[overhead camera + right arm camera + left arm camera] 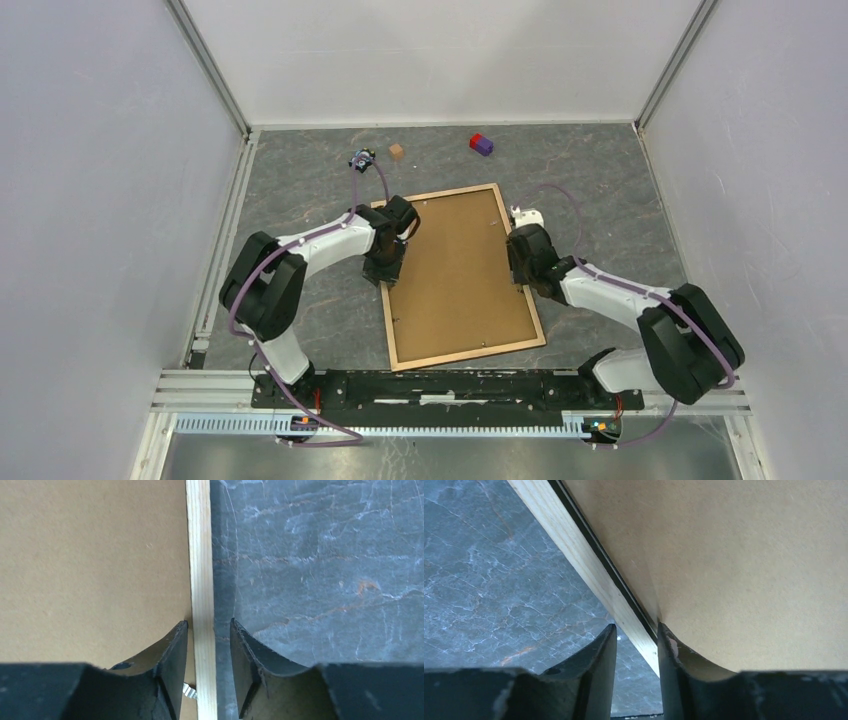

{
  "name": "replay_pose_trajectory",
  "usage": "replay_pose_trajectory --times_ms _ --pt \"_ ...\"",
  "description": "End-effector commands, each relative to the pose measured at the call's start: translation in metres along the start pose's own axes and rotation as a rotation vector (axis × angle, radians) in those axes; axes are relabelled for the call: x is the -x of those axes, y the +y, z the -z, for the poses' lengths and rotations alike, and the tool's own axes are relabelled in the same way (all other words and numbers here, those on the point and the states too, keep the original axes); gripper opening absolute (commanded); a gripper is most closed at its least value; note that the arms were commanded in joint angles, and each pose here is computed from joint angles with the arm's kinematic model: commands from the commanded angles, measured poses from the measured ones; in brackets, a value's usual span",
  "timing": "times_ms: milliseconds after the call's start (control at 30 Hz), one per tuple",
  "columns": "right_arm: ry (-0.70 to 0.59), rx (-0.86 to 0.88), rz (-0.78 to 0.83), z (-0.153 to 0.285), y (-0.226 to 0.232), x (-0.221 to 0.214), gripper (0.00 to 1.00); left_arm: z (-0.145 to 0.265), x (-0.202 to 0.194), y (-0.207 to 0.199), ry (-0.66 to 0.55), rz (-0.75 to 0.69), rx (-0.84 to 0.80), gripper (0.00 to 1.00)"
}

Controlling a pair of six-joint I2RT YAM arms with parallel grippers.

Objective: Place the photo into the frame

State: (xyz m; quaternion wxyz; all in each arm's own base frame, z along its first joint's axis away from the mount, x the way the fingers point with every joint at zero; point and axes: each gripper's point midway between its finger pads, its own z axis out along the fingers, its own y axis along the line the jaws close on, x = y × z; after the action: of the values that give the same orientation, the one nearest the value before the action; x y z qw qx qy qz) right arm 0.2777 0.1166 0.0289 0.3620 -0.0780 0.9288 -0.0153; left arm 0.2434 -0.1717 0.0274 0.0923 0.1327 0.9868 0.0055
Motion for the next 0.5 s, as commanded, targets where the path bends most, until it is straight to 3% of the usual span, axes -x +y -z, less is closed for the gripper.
replay_pose_trajectory --times_ms 0,133,333,400,467 --pt "-0.05 0.001 -0.053 -0.008 0.007 0.025 0.4 0.039 0.019 -0.008 -0.116 -0.075 -0.088 0.5" --pt "-0.012 -0.011 -0.08 -0.014 0.007 0.013 0.34 0.074 0.032 -0.012 -0.231 -0.086 -0.14 0.69" --pt "0.063 -0.006 -0.198 -0.01 0.007 -0.021 0.08 0.137 0.069 -0.022 -0.403 -0.103 -0.208 0.8" --pt "0.069 0.005 -0.258 -0.006 0.009 -0.029 0.01 0.138 0.077 -0.008 -0.427 -0.106 -0.127 0.84" --pt "0.061 0.003 -0.299 -0.002 0.007 -0.032 0.0 0.12 0.076 0.012 -0.405 -0.073 -0.017 0.88"
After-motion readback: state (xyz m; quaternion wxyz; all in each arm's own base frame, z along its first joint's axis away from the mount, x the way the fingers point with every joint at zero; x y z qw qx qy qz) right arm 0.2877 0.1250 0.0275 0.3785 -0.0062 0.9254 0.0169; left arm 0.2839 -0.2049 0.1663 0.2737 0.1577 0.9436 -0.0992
